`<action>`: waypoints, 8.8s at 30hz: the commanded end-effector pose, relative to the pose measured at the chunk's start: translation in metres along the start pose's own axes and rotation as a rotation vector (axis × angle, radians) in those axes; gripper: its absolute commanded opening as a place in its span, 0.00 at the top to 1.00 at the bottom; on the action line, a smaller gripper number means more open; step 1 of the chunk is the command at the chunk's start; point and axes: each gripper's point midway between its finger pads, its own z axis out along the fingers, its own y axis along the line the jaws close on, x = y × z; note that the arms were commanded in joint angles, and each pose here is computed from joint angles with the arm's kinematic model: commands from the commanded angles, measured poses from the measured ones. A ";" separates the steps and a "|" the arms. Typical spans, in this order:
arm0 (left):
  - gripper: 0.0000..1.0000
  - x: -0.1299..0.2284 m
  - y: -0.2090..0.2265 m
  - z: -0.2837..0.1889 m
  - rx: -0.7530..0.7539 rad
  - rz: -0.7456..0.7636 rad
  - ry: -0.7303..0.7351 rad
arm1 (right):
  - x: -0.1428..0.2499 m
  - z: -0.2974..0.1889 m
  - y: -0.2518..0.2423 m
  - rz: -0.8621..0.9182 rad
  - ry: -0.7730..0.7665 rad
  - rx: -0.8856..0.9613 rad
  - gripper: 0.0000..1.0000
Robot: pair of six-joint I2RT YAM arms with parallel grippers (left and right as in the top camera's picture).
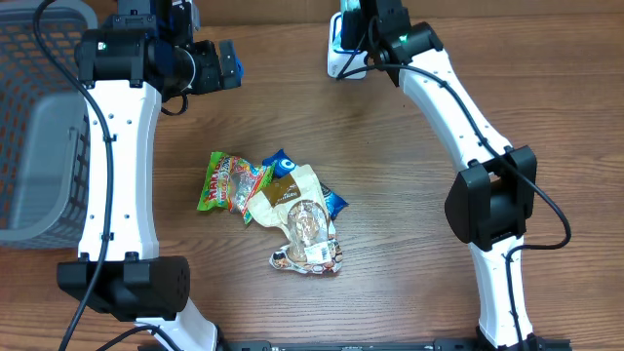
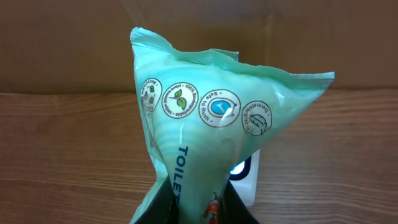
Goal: Scan the item barcode
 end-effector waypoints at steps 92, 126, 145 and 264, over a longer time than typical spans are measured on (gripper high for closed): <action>0.00 -0.002 -0.002 0.000 -0.002 0.004 -0.007 | 0.050 0.005 -0.011 -0.208 0.199 0.035 0.96; 0.00 -0.001 -0.002 0.000 -0.003 0.003 -0.004 | 0.195 -0.192 -0.318 0.736 0.618 0.469 0.96; 0.00 -0.001 -0.002 0.000 -0.003 0.003 -0.004 | 0.166 -0.173 -0.249 0.442 0.628 0.186 0.41; 0.00 -0.001 -0.002 0.000 -0.003 0.003 -0.004 | 0.320 -0.141 -0.065 0.162 0.729 -0.152 0.48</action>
